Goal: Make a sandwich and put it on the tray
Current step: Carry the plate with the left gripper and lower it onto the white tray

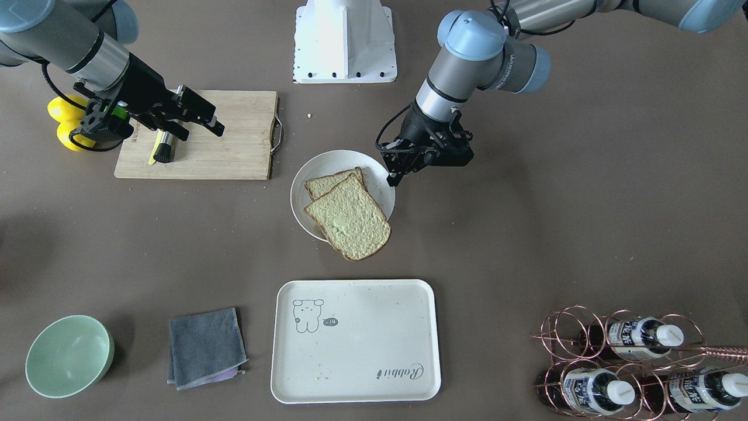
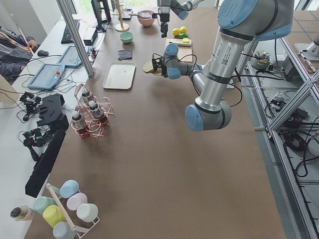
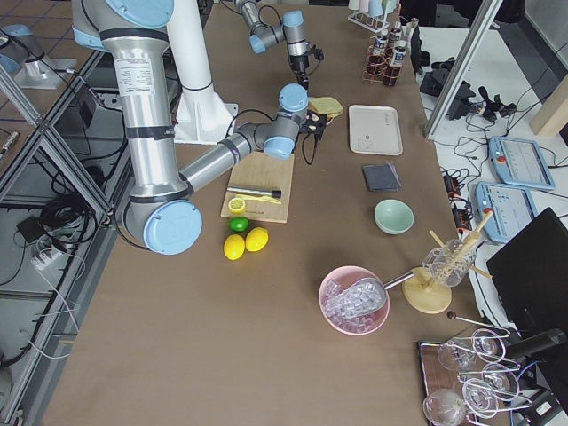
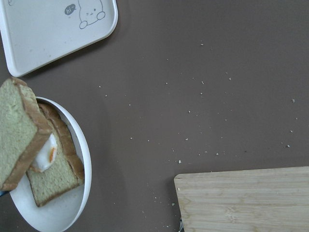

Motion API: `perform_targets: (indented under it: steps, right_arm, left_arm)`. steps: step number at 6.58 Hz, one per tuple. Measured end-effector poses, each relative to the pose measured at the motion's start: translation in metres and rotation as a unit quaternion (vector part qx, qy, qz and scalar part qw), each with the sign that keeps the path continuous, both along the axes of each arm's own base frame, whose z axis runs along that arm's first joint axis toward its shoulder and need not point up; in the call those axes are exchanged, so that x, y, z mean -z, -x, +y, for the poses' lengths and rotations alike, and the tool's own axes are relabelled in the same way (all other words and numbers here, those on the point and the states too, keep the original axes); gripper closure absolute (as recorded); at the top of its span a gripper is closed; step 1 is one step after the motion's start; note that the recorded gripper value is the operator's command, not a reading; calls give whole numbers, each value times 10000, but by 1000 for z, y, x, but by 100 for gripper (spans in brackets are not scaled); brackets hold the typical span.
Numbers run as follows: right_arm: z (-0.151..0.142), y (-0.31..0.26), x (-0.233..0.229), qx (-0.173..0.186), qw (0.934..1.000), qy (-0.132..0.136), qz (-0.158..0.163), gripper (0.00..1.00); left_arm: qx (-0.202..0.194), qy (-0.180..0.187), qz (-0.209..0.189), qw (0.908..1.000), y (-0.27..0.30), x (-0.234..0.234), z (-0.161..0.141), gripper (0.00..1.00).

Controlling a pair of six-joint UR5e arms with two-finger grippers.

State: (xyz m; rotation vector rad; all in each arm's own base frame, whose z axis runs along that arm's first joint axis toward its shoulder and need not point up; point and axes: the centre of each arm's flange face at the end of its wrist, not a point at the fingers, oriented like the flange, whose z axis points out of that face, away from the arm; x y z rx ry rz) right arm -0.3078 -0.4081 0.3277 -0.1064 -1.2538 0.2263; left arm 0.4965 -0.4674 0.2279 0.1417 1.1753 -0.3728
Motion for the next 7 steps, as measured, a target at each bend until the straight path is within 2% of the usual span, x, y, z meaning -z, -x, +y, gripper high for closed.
perform_targets:
  steps: [2, 4, 5, 7]
  right_arm:
    - [-3, -8, -4, -12, 10000, -10, 19, 0]
    - [-5, -18, -19, 126, 9998, -111, 92, 0]
    - [-4, -20, -23, 187, 9997, -131, 104, 0]
    - [-7, -21, -27, 206, 9996, -135, 122, 0]
  left_arm:
    - [363, 77, 29, 9993, 4, -7, -100, 100]
    - [659, 249, -17, 9975, -2, -28, -179, 100]
    - [758, 302, -7, 9967, -10, -35, -195, 100]
    - [789, 320, -27, 9964, -25, -39, -200, 100]
